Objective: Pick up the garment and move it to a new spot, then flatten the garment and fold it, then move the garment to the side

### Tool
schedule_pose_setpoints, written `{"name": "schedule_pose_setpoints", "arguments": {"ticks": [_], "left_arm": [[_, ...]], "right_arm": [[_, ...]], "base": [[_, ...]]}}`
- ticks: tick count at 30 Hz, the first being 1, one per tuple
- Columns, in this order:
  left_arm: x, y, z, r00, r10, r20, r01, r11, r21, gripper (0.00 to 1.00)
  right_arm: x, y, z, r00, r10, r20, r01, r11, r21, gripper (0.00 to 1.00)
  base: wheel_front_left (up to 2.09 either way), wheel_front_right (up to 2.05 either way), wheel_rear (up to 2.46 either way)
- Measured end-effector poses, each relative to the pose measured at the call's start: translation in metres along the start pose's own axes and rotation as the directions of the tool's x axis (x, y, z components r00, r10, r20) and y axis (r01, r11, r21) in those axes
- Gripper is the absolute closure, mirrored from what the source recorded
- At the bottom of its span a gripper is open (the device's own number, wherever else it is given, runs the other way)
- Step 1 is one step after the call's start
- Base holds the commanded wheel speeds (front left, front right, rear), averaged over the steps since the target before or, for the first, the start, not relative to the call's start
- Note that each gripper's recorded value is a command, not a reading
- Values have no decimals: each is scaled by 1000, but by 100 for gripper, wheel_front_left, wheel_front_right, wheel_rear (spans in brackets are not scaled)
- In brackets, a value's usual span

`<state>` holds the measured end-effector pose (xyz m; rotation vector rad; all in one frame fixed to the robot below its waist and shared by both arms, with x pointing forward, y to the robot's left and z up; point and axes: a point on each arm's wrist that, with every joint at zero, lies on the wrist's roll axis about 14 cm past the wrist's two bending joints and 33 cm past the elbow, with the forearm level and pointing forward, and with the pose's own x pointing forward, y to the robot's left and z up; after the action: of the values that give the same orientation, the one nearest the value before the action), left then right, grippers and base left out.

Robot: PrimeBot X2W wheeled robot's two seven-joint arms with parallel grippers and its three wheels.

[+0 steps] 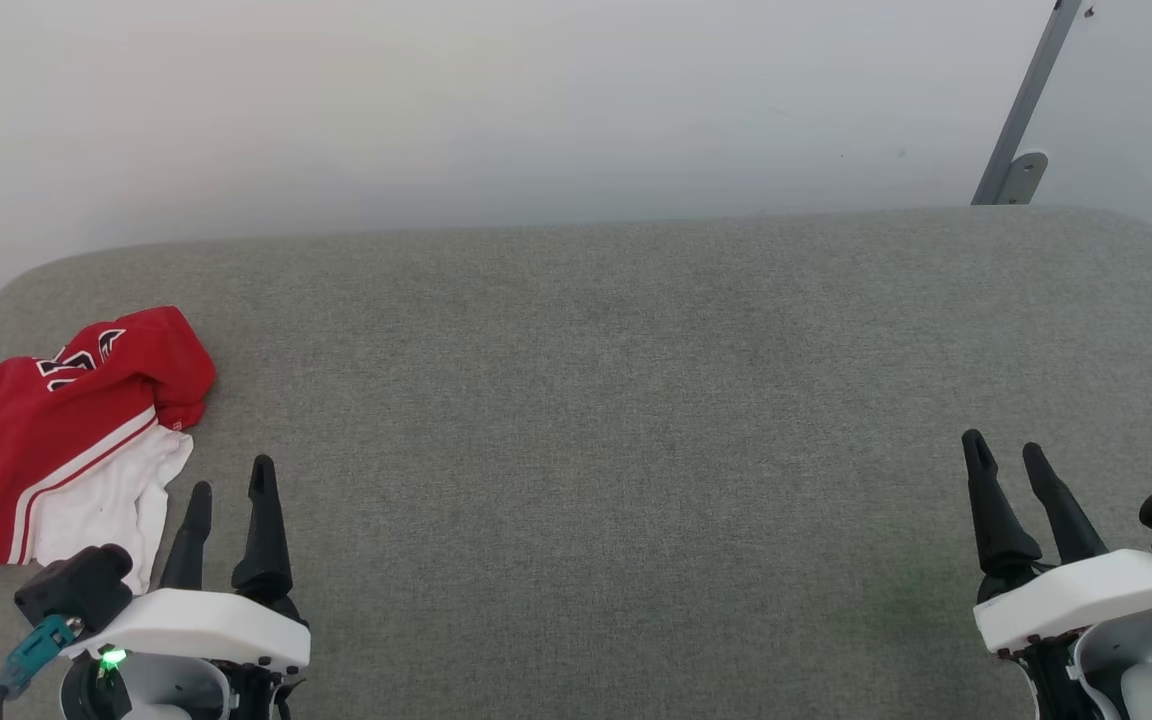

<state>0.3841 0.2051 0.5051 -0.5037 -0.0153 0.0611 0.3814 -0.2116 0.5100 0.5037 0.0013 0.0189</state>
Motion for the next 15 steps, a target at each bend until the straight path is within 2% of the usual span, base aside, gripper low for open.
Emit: {"name": "schedule_pose_setpoints", "arguments": {"ticks": [15], "left_arm": [[1, -6, 5, 999, -38, 34, 33, 990, 138, 0]], "right_arm": [[0, 2, 7, 1000, 22, 22, -19, 990, -141, 0]], "base": [[0, 0, 0]]}}
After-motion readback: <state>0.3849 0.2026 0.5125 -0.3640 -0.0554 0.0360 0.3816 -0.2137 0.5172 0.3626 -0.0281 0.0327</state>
